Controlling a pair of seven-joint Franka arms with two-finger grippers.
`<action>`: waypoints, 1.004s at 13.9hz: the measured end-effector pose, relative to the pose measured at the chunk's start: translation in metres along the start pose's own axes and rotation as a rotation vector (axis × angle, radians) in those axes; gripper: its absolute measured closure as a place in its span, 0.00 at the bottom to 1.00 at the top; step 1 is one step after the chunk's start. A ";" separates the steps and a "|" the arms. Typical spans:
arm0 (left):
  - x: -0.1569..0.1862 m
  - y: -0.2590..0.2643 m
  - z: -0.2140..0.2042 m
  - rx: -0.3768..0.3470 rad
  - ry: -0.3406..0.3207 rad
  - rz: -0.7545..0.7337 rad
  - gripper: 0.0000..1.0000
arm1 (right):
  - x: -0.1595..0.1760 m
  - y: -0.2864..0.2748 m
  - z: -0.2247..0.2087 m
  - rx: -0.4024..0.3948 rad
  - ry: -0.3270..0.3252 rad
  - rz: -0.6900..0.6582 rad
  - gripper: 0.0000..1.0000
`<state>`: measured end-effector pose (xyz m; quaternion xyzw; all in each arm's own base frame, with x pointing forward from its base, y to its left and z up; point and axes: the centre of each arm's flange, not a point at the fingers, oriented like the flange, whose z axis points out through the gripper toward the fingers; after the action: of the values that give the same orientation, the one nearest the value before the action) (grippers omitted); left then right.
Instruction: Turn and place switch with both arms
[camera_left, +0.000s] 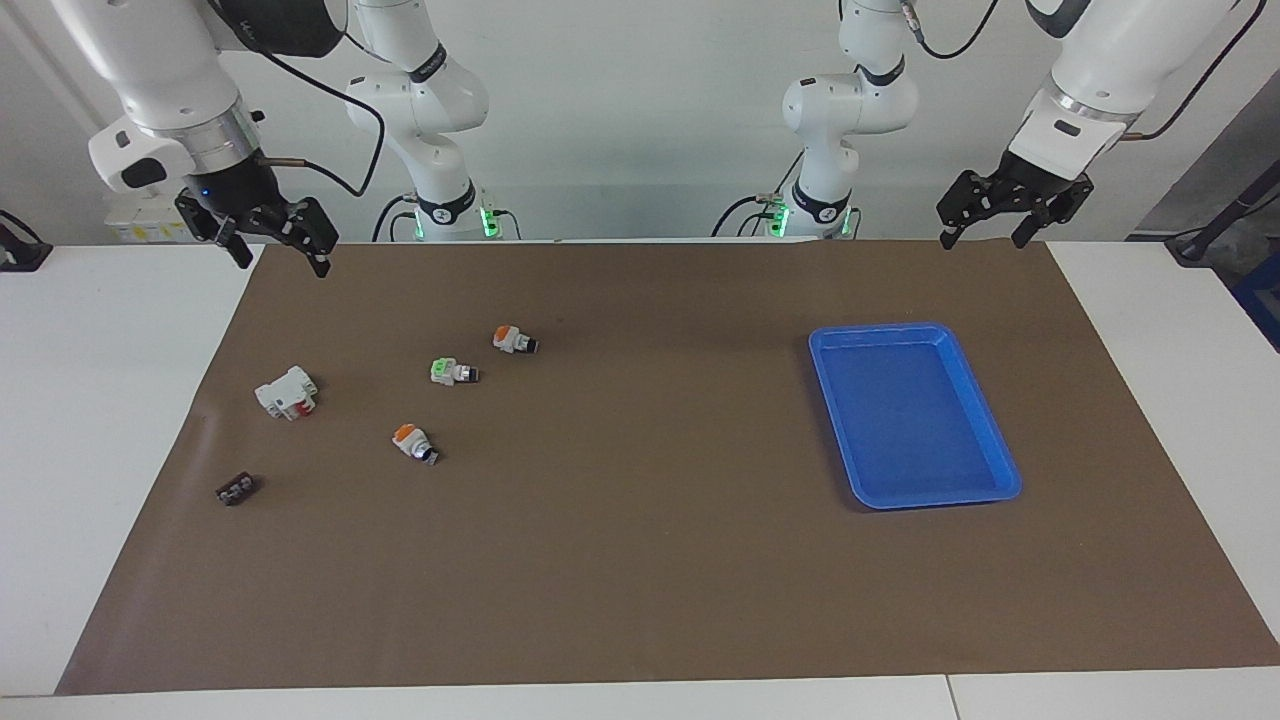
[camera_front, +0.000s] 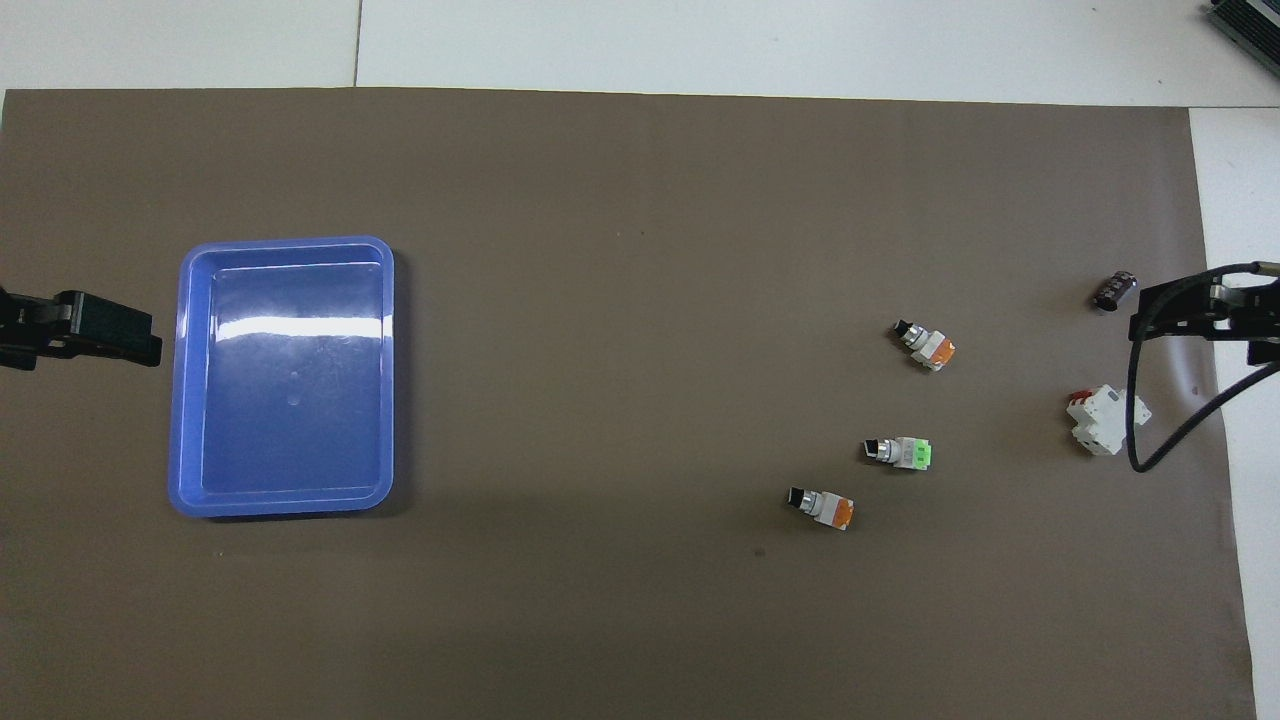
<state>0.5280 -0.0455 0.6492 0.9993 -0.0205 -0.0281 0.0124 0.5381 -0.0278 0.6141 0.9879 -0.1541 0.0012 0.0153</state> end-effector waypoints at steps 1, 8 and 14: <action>0.000 0.001 0.000 0.000 -0.001 0.000 0.00 | -0.001 0.000 0.011 0.002 0.002 0.080 0.00; 0.002 0.000 0.001 -0.004 0.013 -0.005 0.00 | -0.033 -0.048 0.120 -0.017 -0.030 0.642 0.00; 0.002 -0.002 0.003 -0.004 0.007 -0.011 0.00 | -0.083 -0.113 0.183 0.024 -0.195 1.064 0.00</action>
<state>0.5298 -0.0436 0.6462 0.9995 -0.0147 -0.0249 0.0142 0.4927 0.0998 0.4271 0.7692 -0.6337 -0.0810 -0.0131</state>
